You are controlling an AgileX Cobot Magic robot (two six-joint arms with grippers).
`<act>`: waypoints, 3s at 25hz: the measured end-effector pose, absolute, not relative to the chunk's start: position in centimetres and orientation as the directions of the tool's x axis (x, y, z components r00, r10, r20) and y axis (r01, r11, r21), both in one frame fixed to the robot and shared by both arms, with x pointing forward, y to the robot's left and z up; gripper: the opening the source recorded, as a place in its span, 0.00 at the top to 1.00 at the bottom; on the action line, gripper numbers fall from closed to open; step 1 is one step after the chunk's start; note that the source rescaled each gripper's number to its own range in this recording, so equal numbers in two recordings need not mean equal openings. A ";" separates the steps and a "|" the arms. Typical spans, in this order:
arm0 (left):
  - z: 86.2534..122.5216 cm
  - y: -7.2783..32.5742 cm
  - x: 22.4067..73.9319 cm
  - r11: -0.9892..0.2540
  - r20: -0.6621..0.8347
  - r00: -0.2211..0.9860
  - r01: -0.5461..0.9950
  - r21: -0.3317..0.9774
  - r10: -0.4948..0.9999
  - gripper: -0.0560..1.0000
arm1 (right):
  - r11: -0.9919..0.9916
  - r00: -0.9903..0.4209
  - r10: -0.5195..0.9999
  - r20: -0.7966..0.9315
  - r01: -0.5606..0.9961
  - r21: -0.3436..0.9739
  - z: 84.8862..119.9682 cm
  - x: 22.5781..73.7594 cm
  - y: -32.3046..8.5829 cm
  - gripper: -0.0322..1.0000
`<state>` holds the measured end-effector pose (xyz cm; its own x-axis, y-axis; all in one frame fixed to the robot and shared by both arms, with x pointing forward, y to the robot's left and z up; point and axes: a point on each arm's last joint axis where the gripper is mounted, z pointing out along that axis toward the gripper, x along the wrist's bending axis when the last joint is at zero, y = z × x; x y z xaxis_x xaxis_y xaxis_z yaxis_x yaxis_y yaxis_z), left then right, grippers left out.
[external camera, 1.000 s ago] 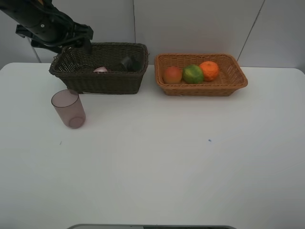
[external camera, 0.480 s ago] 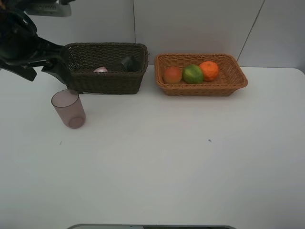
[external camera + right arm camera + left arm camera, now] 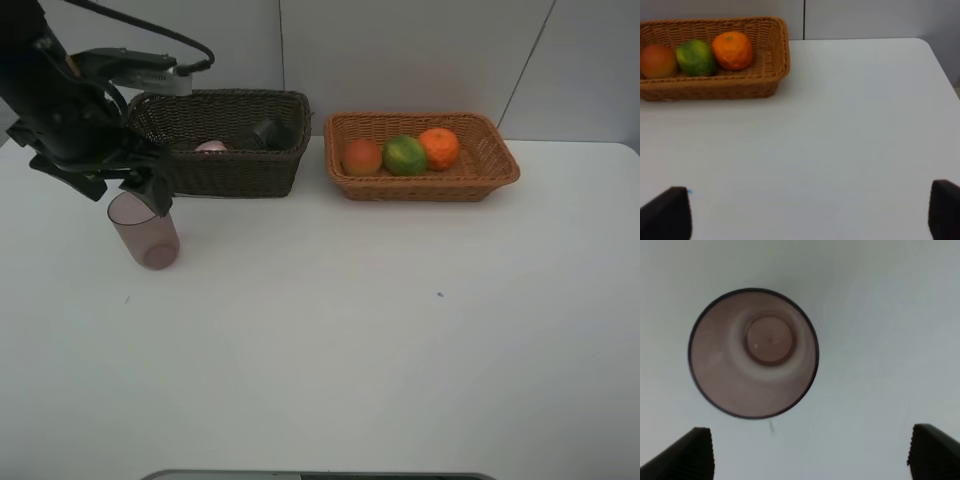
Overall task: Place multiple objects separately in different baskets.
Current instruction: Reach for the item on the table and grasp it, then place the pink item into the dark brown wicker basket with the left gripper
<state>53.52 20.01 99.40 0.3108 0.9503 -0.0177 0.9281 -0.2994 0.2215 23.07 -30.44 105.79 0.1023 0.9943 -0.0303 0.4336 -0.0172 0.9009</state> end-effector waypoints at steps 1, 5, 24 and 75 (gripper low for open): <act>98.9 19.6 53.8 -0.312 -0.013 0.322 0.927 0.207 0.947 0.01 | -0.017 0.102 0.994 -0.030 0.434 0.901 105.8 23.1 -30.4 0.00; 97.8 18.3 55.3 -0.377 0.006 0.382 0.909 0.181 0.924 0.01 | -0.017 0.102 0.994 -0.030 0.434 0.901 105.8 23.1 -30.4 0.00; 93.8 17.4 56.7 -0.436 0.024 0.435 0.898 0.066 0.900 0.01 | -0.017 0.102 0.994 -0.030 0.434 0.901 105.8 23.1 -30.4 0.00; 94.0 17.6 56.9 -0.424 0.064 0.420 0.899 0.105 0.905 0.95 | -0.017 0.102 0.994 -0.030 0.434 0.901 105.8 23.1 -30.4 0.00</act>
<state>56.86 17.65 94.04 0.4197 0.9054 0.0644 0.8994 -0.4244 0.1052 23.07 -30.44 105.79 0.1023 0.9943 -0.0303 0.4336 -0.0172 0.9009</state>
